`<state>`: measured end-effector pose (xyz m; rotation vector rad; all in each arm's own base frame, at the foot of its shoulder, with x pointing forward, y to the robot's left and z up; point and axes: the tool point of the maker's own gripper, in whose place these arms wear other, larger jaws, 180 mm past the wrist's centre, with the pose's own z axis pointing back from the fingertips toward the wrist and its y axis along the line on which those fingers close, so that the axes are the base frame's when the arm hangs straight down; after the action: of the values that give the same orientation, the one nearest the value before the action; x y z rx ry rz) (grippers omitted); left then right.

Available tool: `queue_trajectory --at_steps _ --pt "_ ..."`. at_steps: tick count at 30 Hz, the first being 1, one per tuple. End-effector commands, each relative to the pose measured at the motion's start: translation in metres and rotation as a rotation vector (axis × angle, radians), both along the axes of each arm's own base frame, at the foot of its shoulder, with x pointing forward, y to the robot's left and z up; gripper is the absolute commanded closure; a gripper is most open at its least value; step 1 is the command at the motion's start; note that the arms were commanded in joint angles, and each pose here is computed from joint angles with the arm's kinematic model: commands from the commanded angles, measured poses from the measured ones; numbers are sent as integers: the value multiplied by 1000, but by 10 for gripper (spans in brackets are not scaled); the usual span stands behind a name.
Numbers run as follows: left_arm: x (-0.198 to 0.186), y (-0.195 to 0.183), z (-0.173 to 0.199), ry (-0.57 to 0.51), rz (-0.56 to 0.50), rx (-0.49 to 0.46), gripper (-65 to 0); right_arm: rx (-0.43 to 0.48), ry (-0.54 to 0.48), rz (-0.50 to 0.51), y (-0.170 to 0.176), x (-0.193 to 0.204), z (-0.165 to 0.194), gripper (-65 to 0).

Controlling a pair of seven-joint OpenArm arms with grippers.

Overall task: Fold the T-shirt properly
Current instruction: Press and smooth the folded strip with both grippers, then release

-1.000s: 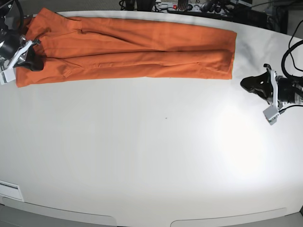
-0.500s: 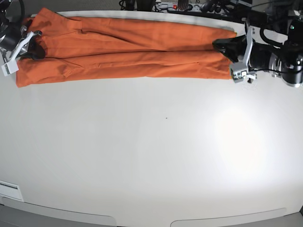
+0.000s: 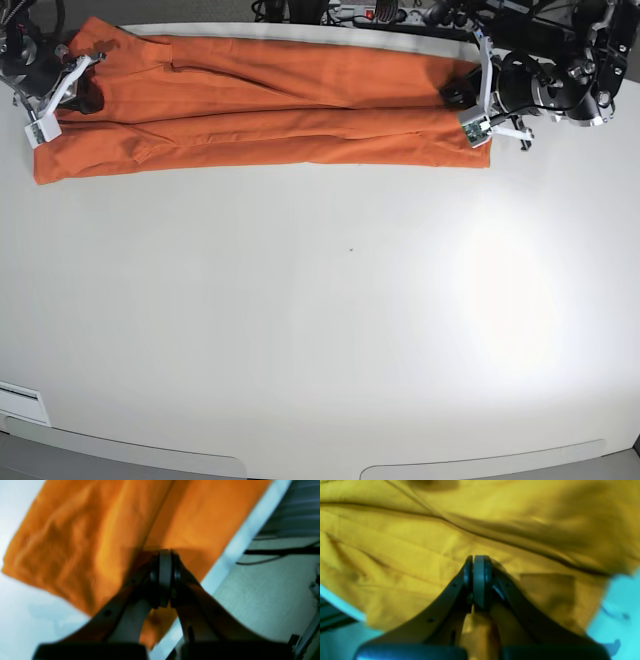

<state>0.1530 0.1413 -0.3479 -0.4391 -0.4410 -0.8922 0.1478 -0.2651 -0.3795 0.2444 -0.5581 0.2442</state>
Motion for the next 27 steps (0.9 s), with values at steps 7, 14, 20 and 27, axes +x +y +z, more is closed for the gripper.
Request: queue_trajectory --at_steps 7,14,20,27 --pt "7 14 -26 38 115 -12 0 -166 25 76 -2 -1 -21 0" --pt "50 43 -41 -7 234 -10 0 -227 -18 1 -17 21 -14 0" --pt "97 33 -34 -62 281 -73 0 -218 -117 1 -15 54 2 0" --pt "83 -2 -31 33 222 -167 0 -230 -143 -16 -25 75 4 0"
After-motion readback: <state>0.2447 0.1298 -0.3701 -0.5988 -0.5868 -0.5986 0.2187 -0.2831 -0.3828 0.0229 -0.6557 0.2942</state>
